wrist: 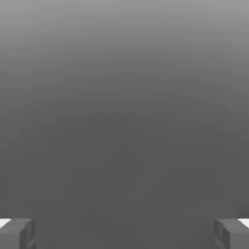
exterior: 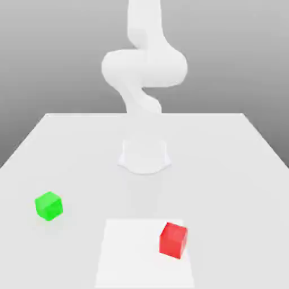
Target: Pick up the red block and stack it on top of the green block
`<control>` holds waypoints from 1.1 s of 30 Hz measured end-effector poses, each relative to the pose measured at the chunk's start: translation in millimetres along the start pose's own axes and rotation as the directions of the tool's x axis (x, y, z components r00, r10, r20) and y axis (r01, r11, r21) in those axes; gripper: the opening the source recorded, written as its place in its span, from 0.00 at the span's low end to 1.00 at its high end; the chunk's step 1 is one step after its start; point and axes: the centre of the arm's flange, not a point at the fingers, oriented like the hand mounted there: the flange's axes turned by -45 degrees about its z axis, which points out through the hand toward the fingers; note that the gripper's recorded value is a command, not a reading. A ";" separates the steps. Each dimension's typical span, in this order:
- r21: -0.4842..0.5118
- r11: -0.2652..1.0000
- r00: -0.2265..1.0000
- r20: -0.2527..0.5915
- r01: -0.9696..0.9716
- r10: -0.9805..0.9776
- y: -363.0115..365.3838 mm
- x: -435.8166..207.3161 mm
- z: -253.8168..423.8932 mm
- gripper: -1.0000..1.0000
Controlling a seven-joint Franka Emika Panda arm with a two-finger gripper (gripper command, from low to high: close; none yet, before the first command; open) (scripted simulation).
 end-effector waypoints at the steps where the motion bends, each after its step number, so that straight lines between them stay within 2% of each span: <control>1: -0.001 0.998 0.998 0.039 0.057 -0.057 -5.2 -4.2 26.5 0.50; 6: 0.059 0.950 0.928 0.205 0.306 -0.311 -27.2 -42.3 141.1 0.50; 12: 0.244 0.814 0.747 0.324 0.527 -0.581 -51.7 -120.2 252.2 0.50; 16: 0.406 0.679 0.594 0.332 0.611 -0.733 -69.2 -186.1 307.1 0.50; 20: 0.572 0.509 0.438 0.269 0.644 -0.857 -91.6 -257.7 344.1 0.50; 26: 0.604 0.475 0.411 0.252 0.640 -0.876 -97.8 -307.2 391.1 0.50; 27: 0.605 0.474 0.410 0.252 0.640 -0.877 -98.5 -313.7 397.3 0.00; 33: 0.606 0.473 0.409 0.253 0.639 -0.877 -98.8 -317.2 400.3 0.00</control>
